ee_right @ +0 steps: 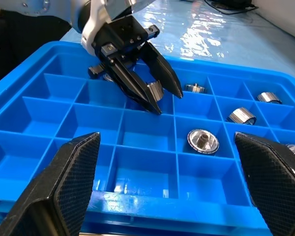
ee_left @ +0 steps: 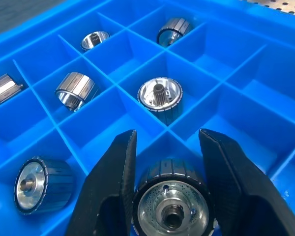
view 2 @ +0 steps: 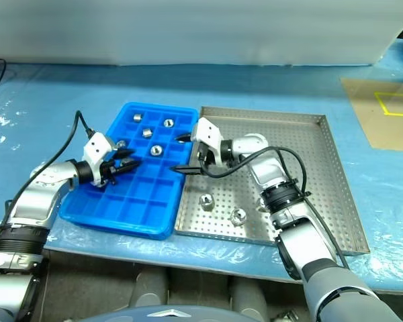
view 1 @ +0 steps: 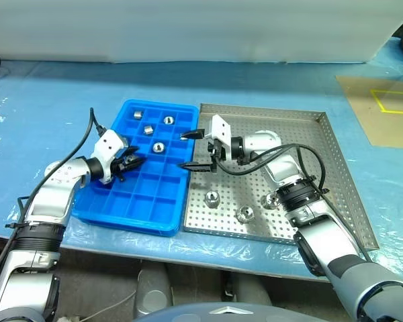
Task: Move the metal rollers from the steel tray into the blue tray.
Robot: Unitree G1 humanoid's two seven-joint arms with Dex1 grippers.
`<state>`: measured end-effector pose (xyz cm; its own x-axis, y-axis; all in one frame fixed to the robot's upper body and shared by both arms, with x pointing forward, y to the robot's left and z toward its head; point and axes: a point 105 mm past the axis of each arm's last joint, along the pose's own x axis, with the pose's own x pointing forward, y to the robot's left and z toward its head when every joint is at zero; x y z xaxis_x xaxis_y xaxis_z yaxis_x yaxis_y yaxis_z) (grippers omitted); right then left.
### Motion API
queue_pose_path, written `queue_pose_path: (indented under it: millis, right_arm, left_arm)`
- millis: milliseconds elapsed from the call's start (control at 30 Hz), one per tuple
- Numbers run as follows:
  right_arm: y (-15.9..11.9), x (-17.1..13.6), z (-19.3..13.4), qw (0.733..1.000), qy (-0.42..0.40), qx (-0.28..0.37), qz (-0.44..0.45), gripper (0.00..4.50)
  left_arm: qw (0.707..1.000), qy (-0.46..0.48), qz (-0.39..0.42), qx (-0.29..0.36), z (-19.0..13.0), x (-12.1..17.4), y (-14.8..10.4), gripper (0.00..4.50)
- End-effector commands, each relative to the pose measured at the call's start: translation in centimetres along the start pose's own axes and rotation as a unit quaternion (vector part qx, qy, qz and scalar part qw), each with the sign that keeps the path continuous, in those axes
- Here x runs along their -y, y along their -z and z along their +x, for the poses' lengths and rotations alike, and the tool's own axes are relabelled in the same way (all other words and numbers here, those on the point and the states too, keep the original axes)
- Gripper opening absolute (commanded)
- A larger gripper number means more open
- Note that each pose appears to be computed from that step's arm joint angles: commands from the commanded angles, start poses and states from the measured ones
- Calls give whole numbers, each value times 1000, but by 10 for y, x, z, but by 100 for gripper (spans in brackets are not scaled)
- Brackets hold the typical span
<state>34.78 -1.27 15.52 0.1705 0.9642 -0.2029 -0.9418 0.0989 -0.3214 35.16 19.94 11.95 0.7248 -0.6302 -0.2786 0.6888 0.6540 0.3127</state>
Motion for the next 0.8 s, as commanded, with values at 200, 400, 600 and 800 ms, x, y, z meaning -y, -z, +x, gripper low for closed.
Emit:
queue_pose_path:
  millis: [200, 400, 600, 800]
  right_arm:
    - [-13, 8, -3, 999, 26, 17, -18, 450]
    - [-10, 5, -4, 999, 25, 16, -13, 450]
    - [-10, 14, -22, 998, 56, 10, -6, 450]
    - [-10, 45, -63, 987, 158, -11, -17, 450]
  left_arm:
    - [999, -11, 11, 43, 3, -12, -25, 296]
    - [997, 0, 26, 77, 1, -19, -50, 395]
    - [994, 49, 33, 92, 5, -14, -73, 395]
    - [991, 41, 74, 99, 51, -25, -82, 395]
